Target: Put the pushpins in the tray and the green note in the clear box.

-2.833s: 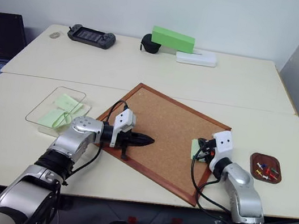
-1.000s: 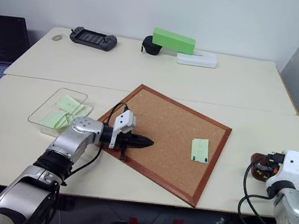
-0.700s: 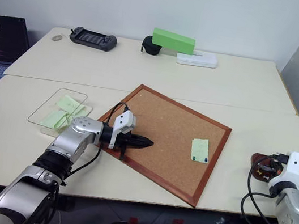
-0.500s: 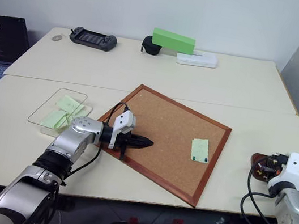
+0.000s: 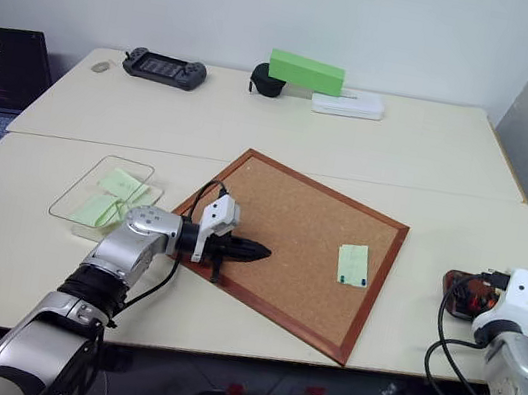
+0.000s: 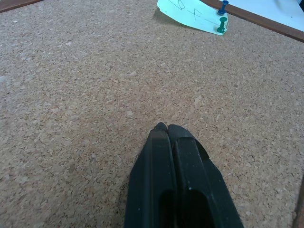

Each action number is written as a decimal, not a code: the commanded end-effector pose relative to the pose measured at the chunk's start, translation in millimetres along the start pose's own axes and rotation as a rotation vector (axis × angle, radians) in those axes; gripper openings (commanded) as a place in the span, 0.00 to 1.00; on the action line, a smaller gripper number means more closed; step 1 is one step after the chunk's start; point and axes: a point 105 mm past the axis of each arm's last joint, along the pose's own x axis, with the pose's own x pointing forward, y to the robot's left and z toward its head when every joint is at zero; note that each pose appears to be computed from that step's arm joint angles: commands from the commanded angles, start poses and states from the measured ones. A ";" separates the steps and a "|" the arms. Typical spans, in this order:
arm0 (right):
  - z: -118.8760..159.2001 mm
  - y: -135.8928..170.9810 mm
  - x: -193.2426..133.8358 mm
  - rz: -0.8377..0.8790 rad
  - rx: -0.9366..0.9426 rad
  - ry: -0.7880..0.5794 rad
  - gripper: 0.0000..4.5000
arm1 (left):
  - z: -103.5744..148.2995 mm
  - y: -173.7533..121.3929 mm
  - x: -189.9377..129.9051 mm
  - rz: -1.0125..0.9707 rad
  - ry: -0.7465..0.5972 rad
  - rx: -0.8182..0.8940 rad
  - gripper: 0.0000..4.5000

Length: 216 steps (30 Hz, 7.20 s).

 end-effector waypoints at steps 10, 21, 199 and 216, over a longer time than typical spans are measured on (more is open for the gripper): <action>26.1 13.3 -6.4 0.082 0.185 -0.103 1.00 | -11.6 -4.4 -2.6 -0.022 0.048 -0.017 0.00; 8.3 17.3 -1.2 0.072 0.164 -0.005 1.00 | -10.3 -4.5 -1.4 -0.025 0.046 -0.017 0.00; -10.7 171.3 -42.5 0.972 -0.450 -0.172 0.46 | -10.4 -13.3 -2.0 -0.036 0.043 -0.019 0.00; -24.3 174.3 -26.3 0.959 -0.434 -0.113 0.28 | -9.2 -13.7 -3.7 -0.031 0.044 -0.018 0.00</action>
